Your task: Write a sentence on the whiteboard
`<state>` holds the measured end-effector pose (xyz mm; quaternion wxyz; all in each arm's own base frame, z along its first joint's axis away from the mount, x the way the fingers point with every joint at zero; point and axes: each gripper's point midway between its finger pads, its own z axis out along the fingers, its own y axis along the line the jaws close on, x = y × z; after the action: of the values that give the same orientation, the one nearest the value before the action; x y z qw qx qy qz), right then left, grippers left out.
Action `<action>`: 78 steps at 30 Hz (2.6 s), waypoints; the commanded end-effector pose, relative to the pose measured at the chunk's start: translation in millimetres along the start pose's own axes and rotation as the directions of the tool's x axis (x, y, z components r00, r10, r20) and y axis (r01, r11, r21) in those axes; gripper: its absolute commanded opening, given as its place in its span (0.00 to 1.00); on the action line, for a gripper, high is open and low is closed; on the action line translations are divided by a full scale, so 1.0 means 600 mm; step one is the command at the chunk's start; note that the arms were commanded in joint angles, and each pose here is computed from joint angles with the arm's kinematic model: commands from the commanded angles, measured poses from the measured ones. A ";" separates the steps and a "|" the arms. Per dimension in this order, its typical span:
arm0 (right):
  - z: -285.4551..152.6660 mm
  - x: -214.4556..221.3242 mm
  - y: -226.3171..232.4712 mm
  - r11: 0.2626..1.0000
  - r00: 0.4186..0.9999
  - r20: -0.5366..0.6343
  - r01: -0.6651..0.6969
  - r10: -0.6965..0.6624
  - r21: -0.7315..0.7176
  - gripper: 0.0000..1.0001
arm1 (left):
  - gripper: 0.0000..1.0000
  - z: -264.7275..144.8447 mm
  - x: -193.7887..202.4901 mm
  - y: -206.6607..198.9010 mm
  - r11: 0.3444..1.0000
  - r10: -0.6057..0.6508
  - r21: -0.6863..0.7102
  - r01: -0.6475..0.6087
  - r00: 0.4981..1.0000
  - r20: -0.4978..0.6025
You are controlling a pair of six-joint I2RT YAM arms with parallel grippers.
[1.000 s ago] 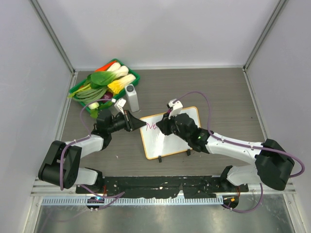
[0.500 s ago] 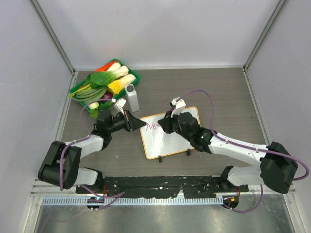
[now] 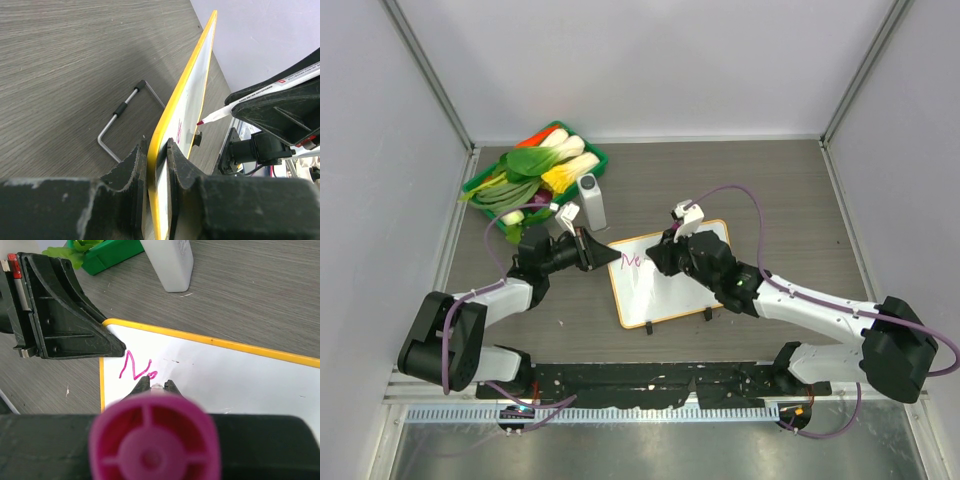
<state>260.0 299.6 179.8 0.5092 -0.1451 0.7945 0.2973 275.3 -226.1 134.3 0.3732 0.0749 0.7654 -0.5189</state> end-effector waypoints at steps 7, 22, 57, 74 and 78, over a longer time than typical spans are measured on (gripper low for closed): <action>-0.003 -0.061 0.015 0.988 0.991 0.074 -0.099 0.109 -0.121 0.02 | 0.00 -0.003 0.009 0.019 0.997 0.044 -0.056 -0.045 0.999 -0.015; 0.005 -0.059 0.006 0.995 0.994 0.095 -0.050 0.059 -0.090 0.01 | 0.00 -0.004 0.010 0.019 0.997 0.049 -0.055 -0.050 0.999 -0.018; 0.029 -0.013 -0.015 1.000 0.998 0.054 -0.026 0.026 0.006 0.01 | 0.00 -0.003 0.012 0.020 0.998 0.044 -0.052 -0.045 0.999 -0.023; 0.007 0.050 -0.029 0.999 0.999 -0.022 -0.045 0.045 0.014 0.01 | 0.00 -0.001 0.010 0.017 0.998 0.048 -0.047 -0.049 0.999 -0.024; 0.007 0.049 -0.033 0.999 0.999 -0.017 -0.044 0.045 0.027 0.01 | 0.00 -0.001 0.011 0.019 0.998 0.043 -0.049 -0.044 0.999 -0.024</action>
<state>257.4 299.5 154.6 0.4943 -0.1333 0.7960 0.3229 273.4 -224.8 134.1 0.3715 0.0733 0.7692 -0.5147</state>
